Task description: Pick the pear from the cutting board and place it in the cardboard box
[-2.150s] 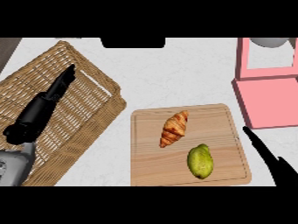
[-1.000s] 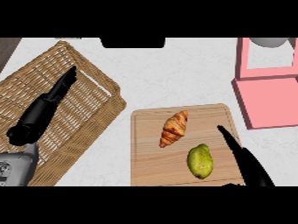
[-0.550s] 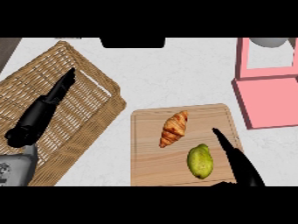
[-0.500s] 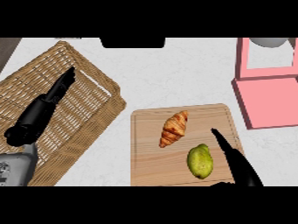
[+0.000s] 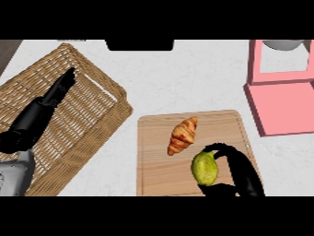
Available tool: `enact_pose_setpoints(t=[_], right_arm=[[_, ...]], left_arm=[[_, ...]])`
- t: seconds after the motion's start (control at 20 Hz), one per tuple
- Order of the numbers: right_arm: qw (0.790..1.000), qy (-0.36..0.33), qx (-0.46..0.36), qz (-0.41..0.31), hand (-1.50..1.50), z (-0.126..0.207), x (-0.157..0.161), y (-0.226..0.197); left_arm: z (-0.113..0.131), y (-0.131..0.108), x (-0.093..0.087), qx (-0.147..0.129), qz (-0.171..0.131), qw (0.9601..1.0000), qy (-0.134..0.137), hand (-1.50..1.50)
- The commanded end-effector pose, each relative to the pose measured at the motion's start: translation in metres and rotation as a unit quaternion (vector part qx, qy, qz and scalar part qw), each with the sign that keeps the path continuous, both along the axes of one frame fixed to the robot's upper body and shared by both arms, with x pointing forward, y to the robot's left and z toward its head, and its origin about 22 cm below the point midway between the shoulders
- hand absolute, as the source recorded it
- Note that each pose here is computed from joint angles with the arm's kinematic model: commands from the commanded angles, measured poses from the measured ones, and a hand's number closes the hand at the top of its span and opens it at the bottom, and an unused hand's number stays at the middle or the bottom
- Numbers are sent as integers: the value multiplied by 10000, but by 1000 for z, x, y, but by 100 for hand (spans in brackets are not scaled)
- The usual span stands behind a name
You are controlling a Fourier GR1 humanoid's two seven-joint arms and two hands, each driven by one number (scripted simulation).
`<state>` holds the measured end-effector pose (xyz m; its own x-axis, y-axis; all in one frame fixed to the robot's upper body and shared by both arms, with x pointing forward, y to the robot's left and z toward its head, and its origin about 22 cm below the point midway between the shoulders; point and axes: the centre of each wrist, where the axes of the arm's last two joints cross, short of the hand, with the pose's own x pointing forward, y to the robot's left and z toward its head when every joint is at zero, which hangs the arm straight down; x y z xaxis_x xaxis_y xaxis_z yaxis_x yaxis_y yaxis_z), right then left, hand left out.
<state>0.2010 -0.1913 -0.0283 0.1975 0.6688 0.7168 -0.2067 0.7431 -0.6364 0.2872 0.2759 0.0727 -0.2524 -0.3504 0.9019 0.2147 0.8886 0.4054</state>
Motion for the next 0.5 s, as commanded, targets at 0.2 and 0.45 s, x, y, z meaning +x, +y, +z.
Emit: enact_pose_setpoints(t=[0.2, 0.45], right_arm=[[9969, -722, -287, -144, 150, 17, -3, -10], [9125, -1548, -1230, 3581, 150, 33, -9, 0]], left_arm=[[-3, 8, 3, -80, 52, 10000, -3, 0], [-6, -14, 6, 14, -177, 9998, 20, 0]])
